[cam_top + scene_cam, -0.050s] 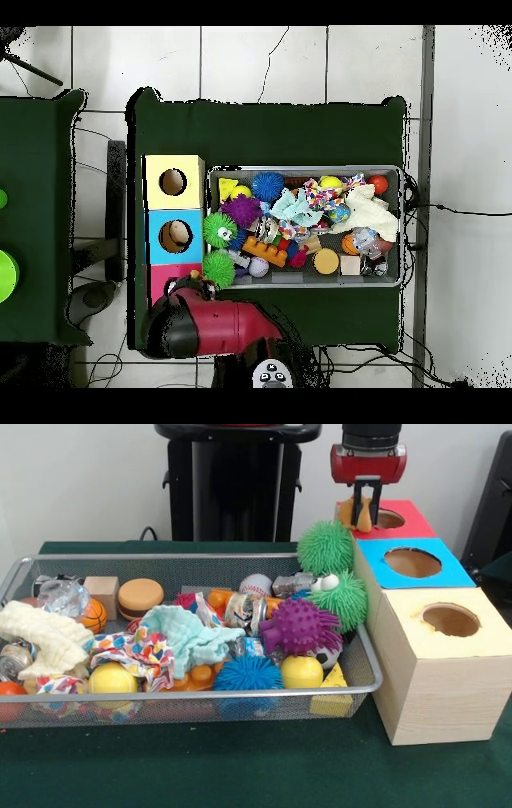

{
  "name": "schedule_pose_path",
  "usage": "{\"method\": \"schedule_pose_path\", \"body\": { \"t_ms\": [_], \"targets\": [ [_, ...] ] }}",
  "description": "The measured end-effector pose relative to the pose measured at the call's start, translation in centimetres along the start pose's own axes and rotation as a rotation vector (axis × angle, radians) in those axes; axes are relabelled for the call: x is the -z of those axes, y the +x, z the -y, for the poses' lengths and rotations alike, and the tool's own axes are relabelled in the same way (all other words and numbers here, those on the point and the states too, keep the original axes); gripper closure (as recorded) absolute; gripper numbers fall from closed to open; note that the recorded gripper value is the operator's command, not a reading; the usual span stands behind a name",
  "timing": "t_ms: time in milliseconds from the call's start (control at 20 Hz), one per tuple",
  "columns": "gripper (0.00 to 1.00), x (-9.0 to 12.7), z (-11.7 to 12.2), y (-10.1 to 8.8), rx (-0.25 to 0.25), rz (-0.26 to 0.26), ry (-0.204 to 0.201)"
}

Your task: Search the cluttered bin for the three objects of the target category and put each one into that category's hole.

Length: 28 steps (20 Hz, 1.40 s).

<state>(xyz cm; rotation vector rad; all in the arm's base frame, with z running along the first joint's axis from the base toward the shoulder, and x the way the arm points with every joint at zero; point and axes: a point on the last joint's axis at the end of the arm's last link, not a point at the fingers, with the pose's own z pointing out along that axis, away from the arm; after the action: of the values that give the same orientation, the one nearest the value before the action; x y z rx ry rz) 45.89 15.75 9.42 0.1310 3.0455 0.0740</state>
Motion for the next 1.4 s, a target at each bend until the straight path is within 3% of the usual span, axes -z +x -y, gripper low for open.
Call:
{"method": "schedule_pose_path", "body": {
  "t_ms": [300,750,1400],
  "targets": [
    [1.0,0.2,-0.1,0.9,-0.045,0.02,-0.002],
    [1.0,0.5,-1.7,4.1,-0.114,-0.02,0.012],
    [1.0,0.2,-4.0,6.2,-0.239,0.035,0.026]
  ]
}}
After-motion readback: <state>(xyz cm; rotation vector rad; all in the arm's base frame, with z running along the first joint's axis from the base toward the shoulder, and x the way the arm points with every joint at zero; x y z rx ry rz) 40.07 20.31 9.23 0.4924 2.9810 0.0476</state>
